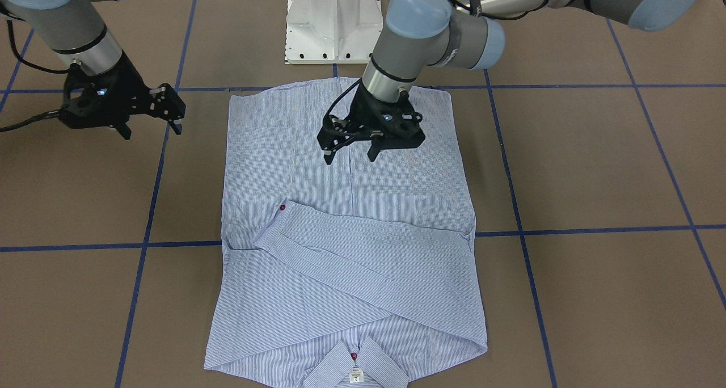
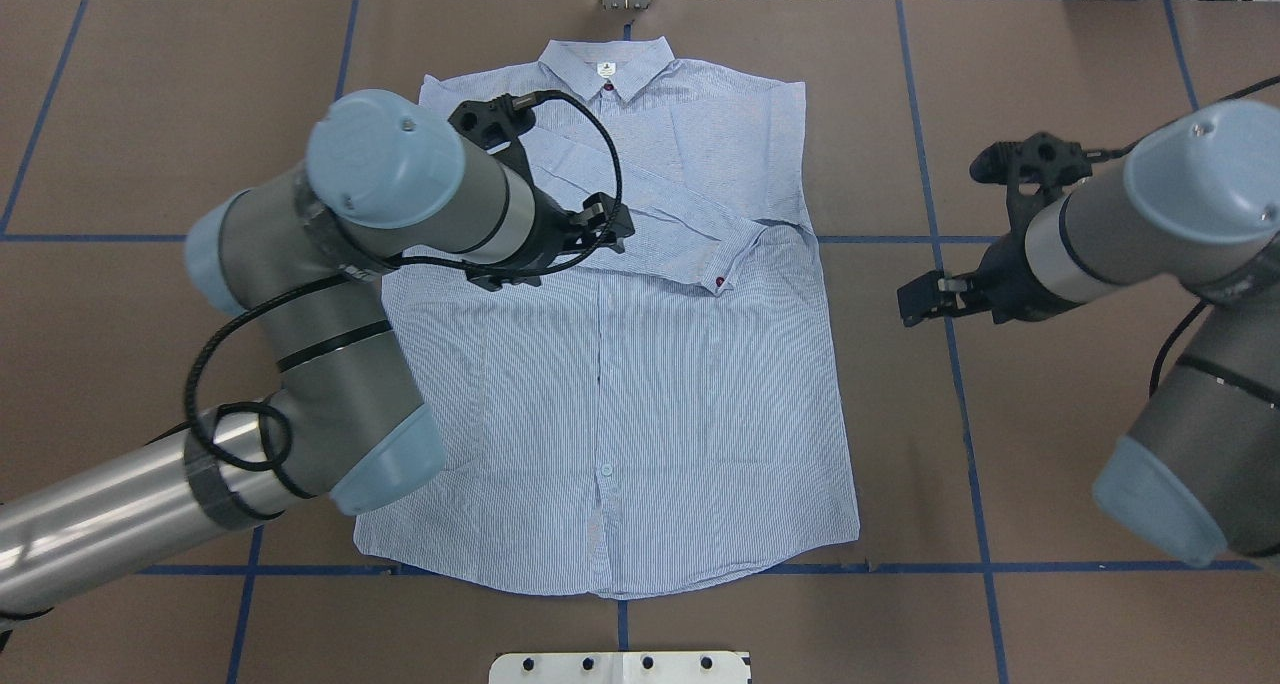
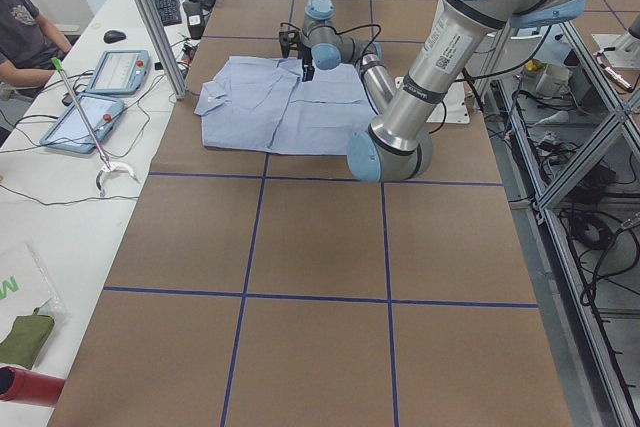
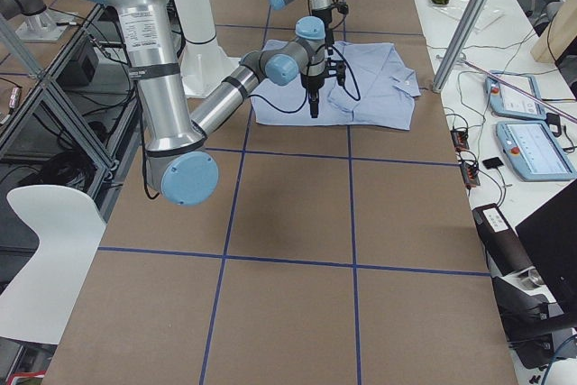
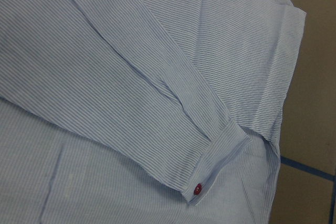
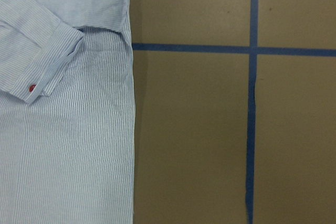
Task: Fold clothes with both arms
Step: 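Move the right gripper to the near hem corner while the left reaches the side edge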
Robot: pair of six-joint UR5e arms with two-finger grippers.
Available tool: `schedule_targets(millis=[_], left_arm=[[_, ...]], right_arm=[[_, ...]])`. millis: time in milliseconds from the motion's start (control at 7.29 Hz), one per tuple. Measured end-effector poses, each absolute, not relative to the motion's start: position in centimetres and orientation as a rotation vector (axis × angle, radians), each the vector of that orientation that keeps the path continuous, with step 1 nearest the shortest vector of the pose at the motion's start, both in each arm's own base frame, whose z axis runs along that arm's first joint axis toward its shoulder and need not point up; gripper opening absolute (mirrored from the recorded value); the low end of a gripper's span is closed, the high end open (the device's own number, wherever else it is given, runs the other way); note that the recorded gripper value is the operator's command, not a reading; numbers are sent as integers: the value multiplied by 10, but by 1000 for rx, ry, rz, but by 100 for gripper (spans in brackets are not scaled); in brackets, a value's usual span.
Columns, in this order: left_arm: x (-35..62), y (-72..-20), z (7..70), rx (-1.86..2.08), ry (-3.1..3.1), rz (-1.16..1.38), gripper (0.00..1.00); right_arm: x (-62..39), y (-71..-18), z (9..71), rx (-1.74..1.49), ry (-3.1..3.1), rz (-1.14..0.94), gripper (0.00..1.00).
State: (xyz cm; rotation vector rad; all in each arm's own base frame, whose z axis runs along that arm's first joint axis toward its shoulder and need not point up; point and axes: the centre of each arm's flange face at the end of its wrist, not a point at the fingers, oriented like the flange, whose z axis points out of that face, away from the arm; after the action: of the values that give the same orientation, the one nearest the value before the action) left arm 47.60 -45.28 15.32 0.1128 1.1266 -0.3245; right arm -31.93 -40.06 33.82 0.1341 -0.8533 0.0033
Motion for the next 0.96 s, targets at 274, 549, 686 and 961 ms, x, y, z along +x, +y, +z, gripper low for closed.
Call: schedule_targets(millis=[274,549,686,961], left_arm=[[427,-423,170,141,1105,-283,99],[411,-411,176,147,1103,-279,99],[409,-409,176,149,1104,-282,99],[407,-408,175,151,1107,-285,99]], right_arm=[[-349,-346,368,109,-895,-6,100],[-385,-298,381,68,-885,24,99],[-401,-278,384,52,-876,27,99],[-425,-254,390,25,-860,2,94]])
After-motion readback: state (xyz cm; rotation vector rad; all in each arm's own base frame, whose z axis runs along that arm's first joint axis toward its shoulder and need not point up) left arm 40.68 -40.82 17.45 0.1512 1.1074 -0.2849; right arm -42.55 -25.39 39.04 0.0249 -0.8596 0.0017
